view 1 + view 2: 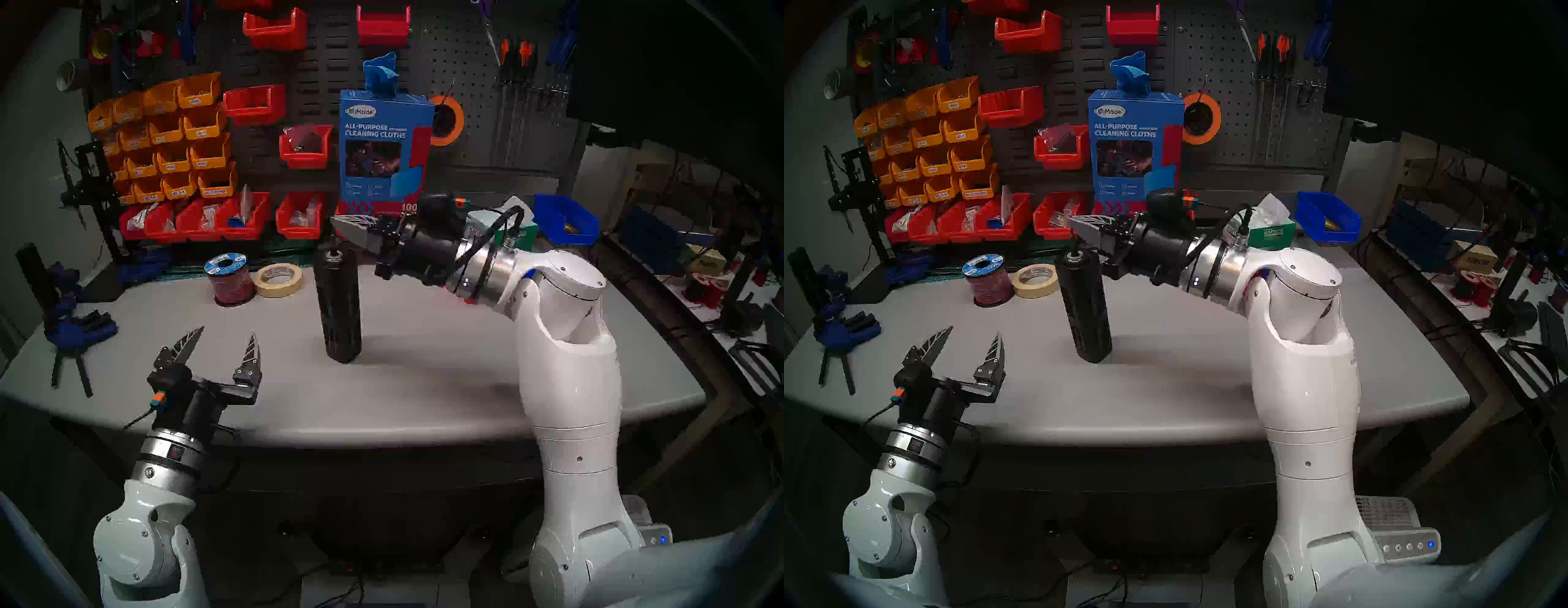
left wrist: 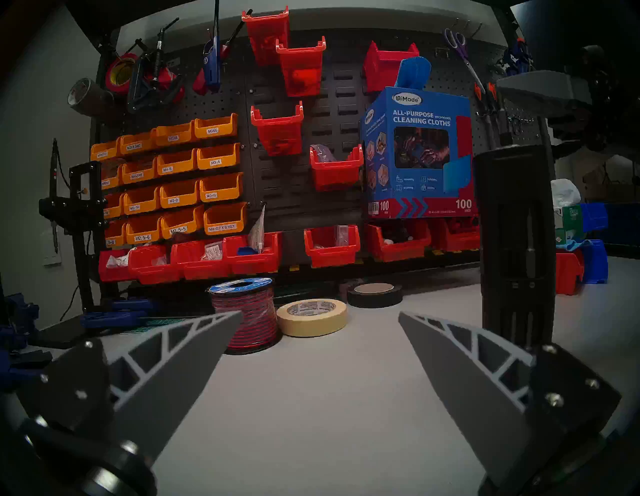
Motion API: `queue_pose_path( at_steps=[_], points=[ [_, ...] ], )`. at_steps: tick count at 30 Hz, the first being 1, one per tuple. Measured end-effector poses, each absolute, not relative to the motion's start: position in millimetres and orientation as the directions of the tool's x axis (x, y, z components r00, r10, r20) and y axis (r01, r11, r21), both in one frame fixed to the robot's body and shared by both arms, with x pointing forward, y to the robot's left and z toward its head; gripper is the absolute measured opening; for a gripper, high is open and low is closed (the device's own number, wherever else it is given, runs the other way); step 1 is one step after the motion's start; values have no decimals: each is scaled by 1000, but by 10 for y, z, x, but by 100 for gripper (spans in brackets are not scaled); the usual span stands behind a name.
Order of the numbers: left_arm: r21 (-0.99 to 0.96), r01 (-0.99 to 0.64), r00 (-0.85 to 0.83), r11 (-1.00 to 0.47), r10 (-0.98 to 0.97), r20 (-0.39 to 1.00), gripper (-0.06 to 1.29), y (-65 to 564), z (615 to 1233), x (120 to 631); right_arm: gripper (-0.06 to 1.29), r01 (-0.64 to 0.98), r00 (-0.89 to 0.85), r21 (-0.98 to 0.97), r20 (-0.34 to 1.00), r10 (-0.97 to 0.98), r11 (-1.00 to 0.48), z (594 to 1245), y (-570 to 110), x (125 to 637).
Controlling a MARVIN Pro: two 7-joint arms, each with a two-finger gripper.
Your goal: Pick a screwdriver bit and insert it into the screwdriver
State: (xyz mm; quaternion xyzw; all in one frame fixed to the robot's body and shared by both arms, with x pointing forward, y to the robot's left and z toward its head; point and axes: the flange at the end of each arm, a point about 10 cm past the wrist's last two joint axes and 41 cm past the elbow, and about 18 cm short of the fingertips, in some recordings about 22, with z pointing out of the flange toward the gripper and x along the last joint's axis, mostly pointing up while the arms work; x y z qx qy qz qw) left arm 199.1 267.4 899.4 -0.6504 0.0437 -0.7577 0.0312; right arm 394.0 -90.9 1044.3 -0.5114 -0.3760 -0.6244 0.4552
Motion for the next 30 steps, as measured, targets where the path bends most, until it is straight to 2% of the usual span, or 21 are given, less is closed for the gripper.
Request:
queue_pose_path(
  at_steps=[13,30],
  points=[
    [-107,-9,-152,-994,-104,983,123,2674,8995,1992,-4,963,-67,14,979,-191,-268,10480,-865,3914],
    [-110,-27,-160,-994,-105,982,123,2662,9022,1994,-4,957,-50,-4,983,-177,-292,10589,-948,3916]
  ],
)
